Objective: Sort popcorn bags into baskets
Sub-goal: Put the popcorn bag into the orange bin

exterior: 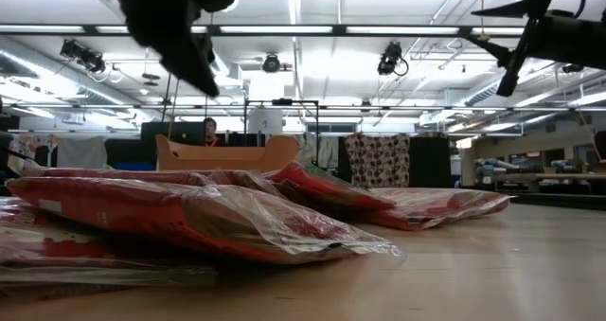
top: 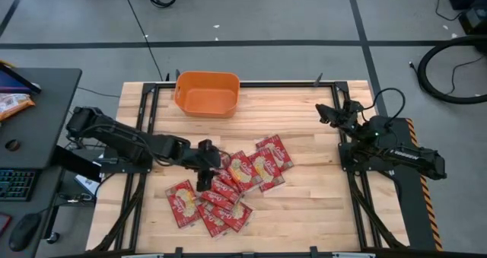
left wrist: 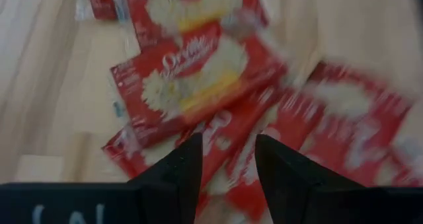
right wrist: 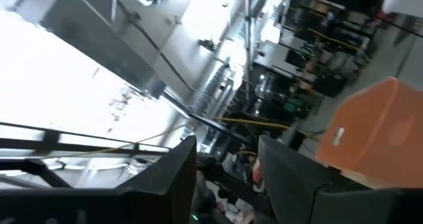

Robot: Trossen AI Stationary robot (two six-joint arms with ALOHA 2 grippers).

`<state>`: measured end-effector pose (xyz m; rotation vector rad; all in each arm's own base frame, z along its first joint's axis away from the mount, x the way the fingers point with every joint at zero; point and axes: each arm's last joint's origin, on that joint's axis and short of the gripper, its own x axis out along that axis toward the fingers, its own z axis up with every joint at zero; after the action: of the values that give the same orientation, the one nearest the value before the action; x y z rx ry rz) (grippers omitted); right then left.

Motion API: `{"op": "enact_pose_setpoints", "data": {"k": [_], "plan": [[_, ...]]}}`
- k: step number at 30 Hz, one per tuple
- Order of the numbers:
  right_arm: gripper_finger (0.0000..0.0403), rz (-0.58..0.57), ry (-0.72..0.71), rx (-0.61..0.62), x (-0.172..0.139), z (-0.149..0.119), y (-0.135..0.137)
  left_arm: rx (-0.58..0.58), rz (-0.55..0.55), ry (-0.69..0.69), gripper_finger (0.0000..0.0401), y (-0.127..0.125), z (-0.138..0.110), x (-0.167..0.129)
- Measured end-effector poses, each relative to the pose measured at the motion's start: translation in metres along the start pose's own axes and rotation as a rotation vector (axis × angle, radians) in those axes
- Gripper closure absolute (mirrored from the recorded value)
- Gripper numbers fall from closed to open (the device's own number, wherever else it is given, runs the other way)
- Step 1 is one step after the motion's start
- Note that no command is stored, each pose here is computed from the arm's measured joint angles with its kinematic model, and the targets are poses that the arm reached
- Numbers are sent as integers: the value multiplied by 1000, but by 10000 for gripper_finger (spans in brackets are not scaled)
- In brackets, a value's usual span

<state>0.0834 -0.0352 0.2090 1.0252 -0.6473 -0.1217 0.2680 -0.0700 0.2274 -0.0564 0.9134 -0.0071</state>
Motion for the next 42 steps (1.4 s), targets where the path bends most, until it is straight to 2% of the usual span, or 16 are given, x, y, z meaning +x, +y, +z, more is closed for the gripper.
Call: {"op": "enact_pose_setpoints", "data": {"k": [3, 6, 10, 15, 19, 22, 29, 36, 39, 42], "plan": [[235, 7, 16, -1, 0, 0, 0, 142, 29, 59, 257, -3, -6, 13], [235, 28, 63, 22, 0, -2, 1, 218, 50, 77, 257, -7, -8, 24], [235, 50, 116, 29, 0, -4, 2, 246, 55, 112, 245, -12, -13, 41], [235, 46, 120, 34, 0, -5, 2, 273, 53, 170, 198, -17, -21, 56], [235, 45, 121, 34, 0, -5, 2, 333, 134, 159, 165, -22, -23, 58], [235, 42, 121, 34, 0, -5, 1, 392, 201, 147, 160, -24, -24, 57], [235, 24, 99, 33, 0, -5, 0, 487, 204, 188, 177, -25, -28, 63], [235, 11, 104, 44, 0, -6, -1, 481, 217, 234, 202, -25, -35, 78], [235, 9, 106, 51, 0, -6, -1, 464, 222, 239, 231, -25, -37, 80], [235, 9, 106, 52, 0, -6, -1, 448, 216, 240, 275, -26, -37, 80]]}}
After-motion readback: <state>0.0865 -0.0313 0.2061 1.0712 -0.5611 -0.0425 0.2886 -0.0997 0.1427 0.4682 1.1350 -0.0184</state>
